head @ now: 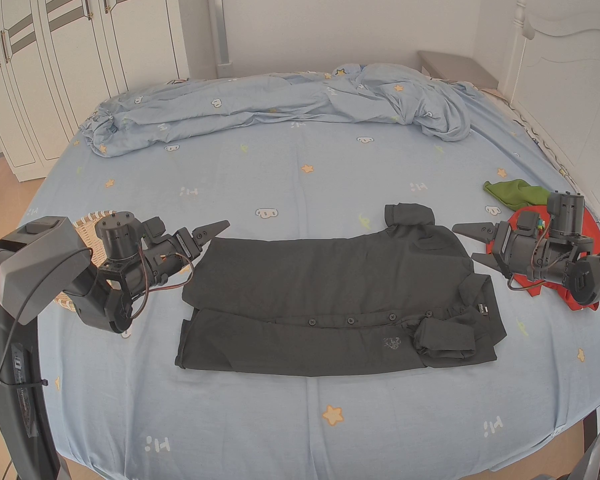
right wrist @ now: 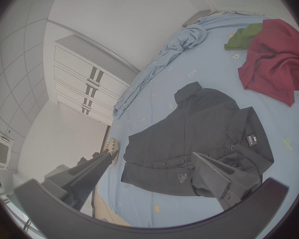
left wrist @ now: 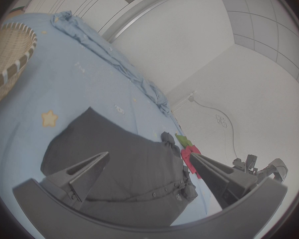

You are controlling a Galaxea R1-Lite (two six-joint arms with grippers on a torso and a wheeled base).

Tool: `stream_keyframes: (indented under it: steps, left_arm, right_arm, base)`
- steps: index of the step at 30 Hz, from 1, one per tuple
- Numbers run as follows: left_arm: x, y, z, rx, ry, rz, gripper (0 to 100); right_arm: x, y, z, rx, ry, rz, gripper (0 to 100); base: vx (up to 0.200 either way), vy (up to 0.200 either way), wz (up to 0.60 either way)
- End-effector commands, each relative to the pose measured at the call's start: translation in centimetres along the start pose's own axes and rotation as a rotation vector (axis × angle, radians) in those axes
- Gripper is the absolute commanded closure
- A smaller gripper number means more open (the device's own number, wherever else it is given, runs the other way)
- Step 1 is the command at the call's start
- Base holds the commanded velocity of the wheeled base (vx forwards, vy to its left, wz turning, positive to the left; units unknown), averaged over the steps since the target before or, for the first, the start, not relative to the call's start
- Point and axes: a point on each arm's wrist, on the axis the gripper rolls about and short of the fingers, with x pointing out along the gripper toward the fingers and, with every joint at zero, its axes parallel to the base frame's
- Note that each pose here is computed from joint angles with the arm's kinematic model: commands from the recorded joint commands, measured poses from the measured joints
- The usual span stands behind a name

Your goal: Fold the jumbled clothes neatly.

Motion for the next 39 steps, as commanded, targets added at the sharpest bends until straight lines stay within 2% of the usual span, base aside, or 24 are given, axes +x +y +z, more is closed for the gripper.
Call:
stream_keyframes:
  steps: [1,7,13,17,19,25,29,34,39]
  left_arm:
    - [2.0,2.2,1.7,-0.028,0.018,0.051,0]
    - [3.4,3.9,2.8,-0.010,0.029,0.081,0]
    - [4.3,5.4,3.2,0.017,0.054,0.114,0]
    - [4.9,6.3,2.7,0.033,0.088,0.135,0]
    - [5.0,6.5,2.7,0.041,0.094,0.138,0]
    - [5.4,6.9,2.6,0.049,0.100,0.141,0]
    - [5.7,7.2,1.9,0.043,0.112,0.142,0]
    - [6.2,6.7,1.2,0.045,0.124,0.132,0]
    - [6.5,7.3,0.4,0.045,0.128,0.129,0]
  right_arm:
    - [4.3,-5.3,2.3,0.055,-0.005,-0.058,0]
    - [5.8,-5.5,5.6,0.128,0.071,-0.121,0]
    - [8.2,-6.7,8.7,0.143,0.092,-0.130,0]
    - [9.4,-8.0,10.0,0.162,0.137,-0.070,0]
    - [9.8,-8.9,10.6,0.163,0.131,-0.060,0]
    - [11.1,-11.4,10.7,0.165,0.141,-0.062,0]
    - [11.1,-12.5,10.5,0.196,0.160,-0.044,0]
    - [10.5,-11.0,11.3,0.191,0.147,-0.025,0]
    - [10.8,-10.9,11.2,0.177,0.142,-0.017,0]
  base:
    - [0.000,0.000,0.00]
    - [0.000,0.000,0.00]
    - [0.000,0.000,0.00]
    - [0.000,0.000,0.00]
    - [0.000,0.000,0.00]
    - [0.000,0.000,0.00]
    - [0.000,0.000,0.00]
    - [0.000,0.000,0.00]
    - [0.000,0.000,0.00]
